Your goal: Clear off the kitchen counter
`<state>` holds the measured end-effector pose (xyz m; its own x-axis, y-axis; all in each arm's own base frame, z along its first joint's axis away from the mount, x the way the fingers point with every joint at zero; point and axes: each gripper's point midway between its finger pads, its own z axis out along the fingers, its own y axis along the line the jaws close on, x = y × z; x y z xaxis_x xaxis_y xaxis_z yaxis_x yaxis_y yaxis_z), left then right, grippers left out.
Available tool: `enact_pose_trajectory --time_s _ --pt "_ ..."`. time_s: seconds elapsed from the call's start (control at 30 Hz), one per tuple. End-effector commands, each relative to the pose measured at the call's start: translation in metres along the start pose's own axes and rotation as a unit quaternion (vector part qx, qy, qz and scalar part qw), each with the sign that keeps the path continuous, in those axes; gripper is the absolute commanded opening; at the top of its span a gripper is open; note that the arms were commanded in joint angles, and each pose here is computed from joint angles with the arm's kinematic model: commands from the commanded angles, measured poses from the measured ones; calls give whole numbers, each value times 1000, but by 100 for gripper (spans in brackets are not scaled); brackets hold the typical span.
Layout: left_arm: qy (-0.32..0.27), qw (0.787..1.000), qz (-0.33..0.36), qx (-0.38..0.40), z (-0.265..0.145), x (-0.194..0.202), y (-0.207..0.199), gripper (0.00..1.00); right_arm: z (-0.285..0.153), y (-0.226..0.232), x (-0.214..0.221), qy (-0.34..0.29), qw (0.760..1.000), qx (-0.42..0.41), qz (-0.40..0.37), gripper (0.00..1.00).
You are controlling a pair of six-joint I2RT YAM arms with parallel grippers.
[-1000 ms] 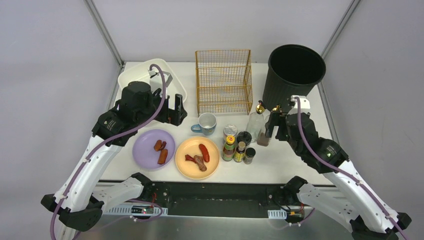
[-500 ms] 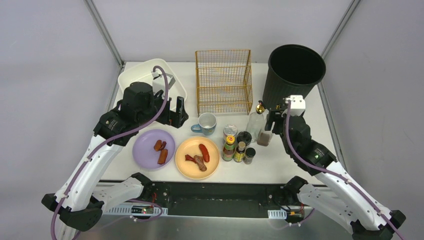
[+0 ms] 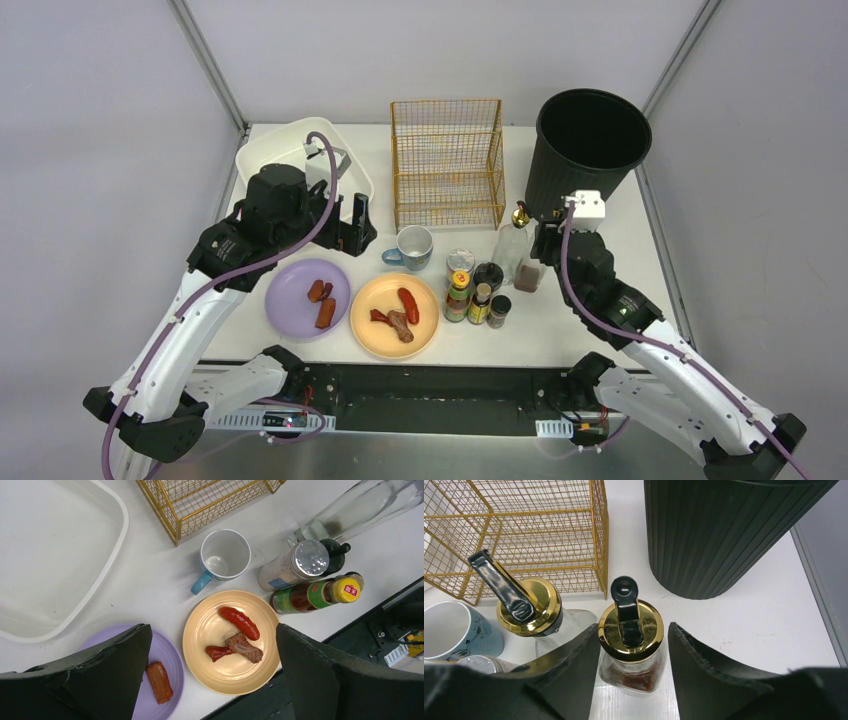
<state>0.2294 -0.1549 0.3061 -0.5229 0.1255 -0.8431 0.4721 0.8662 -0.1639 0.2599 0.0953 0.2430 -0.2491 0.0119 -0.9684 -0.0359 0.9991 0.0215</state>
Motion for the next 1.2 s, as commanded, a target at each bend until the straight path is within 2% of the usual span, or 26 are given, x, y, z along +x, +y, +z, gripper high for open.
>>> enact_pose_trajectory --time_s 0.0,0.07,0.27,0.4,0.53,0.8,1.17 --pt "-12 1000 8 12 -1 -5 -4 100 2 -1 -7 -19 1000 9 19 53" --pt "-12 1000 7 13 -1 -5 -5 100 2 -2 -5 -17 1000 12 19 51" --pt "-13 1000 9 13 -1 -6 -5 100 4 -2 2 -11 1000 14 12 38" --pt "-9 1000 9 9 1 -2 -3 100 3 -4 -3 -19 1000 14 9 22" --pt "-5 1000 12 5 3 0 -1 100 0 -5 -12 -28 999 12 11 1" --pt "-5 1000 17 5 2 1 0 100 -12 -11 -42 -52 998 16 19 0" --pt "-8 1000 22 9 -1 2 -1 100 -45 -29 -111 -91 996 23 10 0"
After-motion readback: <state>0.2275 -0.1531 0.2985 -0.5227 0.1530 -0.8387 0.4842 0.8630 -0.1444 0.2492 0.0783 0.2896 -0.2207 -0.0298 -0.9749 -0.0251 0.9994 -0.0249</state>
